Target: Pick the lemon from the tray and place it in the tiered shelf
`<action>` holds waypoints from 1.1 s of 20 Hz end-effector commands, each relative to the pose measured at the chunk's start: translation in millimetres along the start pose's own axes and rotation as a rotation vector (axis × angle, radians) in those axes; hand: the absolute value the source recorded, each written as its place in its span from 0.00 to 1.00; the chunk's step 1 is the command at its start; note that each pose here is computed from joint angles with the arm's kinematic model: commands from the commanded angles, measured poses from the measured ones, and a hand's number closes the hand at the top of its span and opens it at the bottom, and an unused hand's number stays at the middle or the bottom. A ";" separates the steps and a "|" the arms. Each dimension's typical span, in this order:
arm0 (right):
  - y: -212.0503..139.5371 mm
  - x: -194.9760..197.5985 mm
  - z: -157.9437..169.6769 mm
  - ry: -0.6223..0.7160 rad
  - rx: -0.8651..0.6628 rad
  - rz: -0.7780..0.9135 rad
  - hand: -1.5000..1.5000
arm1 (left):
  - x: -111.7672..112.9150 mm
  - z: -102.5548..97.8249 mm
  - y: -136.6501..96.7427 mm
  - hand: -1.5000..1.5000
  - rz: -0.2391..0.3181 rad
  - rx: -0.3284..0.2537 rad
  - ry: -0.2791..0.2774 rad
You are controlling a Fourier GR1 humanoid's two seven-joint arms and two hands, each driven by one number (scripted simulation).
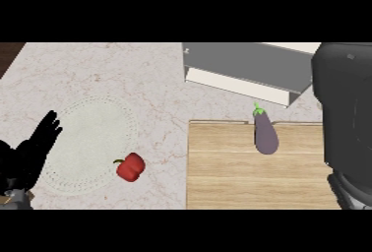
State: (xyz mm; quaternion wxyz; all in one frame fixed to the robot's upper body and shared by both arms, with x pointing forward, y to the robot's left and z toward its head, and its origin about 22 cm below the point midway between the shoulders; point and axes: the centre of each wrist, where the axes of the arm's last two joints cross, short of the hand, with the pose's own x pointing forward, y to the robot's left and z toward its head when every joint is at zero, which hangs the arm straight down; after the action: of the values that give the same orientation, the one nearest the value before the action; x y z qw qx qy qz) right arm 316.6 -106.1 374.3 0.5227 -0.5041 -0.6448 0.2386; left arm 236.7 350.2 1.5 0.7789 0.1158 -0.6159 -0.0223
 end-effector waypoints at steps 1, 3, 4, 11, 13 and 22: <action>2.2 -16.7 -34.6 0.103 -0.017 0.048 1.00 | -3.1 -2.5 -0.6 0.50 -0.008 0.013 0.005; 14.2 -14.9 -43.5 0.112 0.009 0.091 1.00 | 12.9 -2.5 0.8 0.50 0.009 -0.010 -0.006; 7.2 -16.7 -51.4 0.105 -0.003 0.070 1.00 | -6.4 10.8 4.1 0.50 -0.011 -0.019 -0.003; 49.4 -47.5 -75.3 0.141 0.016 -0.016 1.00 | -0.8 2.1 -14.4 0.50 -0.005 -0.008 -0.018; 64.7 -50.1 -68.2 0.162 0.014 0.001 1.00 | 1.6 4.7 10.9 0.50 -0.002 -0.006 -0.014; 85.9 -98.4 -103.5 0.259 0.002 0.046 0.00 | 1.7 2.8 -6.9 0.50 -0.004 -0.005 -0.018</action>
State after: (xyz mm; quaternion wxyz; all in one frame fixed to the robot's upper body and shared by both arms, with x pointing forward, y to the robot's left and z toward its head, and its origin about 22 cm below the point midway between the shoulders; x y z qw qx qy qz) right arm 425.9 -171.7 312.4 0.5991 -0.5344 -0.5712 0.1708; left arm 234.5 348.9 -0.2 0.7764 0.1147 -0.6192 -0.0255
